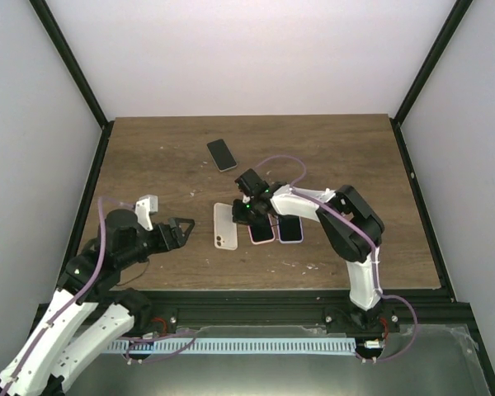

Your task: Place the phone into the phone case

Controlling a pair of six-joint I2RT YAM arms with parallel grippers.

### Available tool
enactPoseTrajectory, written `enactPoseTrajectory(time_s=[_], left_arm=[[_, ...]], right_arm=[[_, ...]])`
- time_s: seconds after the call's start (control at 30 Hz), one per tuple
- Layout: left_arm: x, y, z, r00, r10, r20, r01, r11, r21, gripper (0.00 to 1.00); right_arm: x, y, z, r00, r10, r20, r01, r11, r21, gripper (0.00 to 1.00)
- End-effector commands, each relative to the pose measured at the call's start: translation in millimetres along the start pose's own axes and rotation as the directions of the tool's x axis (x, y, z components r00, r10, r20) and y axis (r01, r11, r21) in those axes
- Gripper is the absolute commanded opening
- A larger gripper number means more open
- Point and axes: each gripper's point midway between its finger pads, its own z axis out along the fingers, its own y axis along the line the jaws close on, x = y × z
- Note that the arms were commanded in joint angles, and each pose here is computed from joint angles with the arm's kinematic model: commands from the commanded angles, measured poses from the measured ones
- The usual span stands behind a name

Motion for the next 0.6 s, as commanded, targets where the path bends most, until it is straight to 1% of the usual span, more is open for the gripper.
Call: enactPoseTrajectory(time_s=[0.0,0.1,0.3,0.43,0.5,0.53,0.57], left_arm=[[-4,2,7,1.0,-0.015,0.011,0.016,1.0,-0.016,0.93],[-6,5,12,1.0,-0.017,0.015,0.017,0.999,-0.033,0.93],[-7,19,32,1.0,-0.001,0.011,0.002,0.995,-0.102,0.92],[-11,33,45,1.0,0.025,0.006,-0.023,0.982,-0.185,0.91],[-18,39,51,0.999,0.036,0.022,-0.03,0.972,-0.231,0.91],[-22,41,54,0.999,0.039,0.033,-0.03,0.968,-0.248,0.91],[-27,41,57,0.998,0.041,0.043,-0.029,0.965,-0.261,0.91]], right_arm=[[-1,10,2,0.999,-0.041,0.009,0.041,0.999,-0.003,0.04],[-2,14,0,0.998,-0.054,0.013,0.054,0.998,-0.008,0.12],[-3,27,-17,0.997,-0.073,0.032,0.075,0.996,-0.055,0.32],[-4,30,-38,0.991,-0.098,0.09,0.105,0.991,-0.078,0.5],[-5,28,-50,0.982,-0.13,0.137,0.141,0.987,-0.08,0.6],[-7,27,-57,0.974,-0.148,0.17,0.163,0.984,-0.076,0.64],[-8,23,-63,0.966,-0.161,0.2,0.177,0.982,-0.064,0.75]])
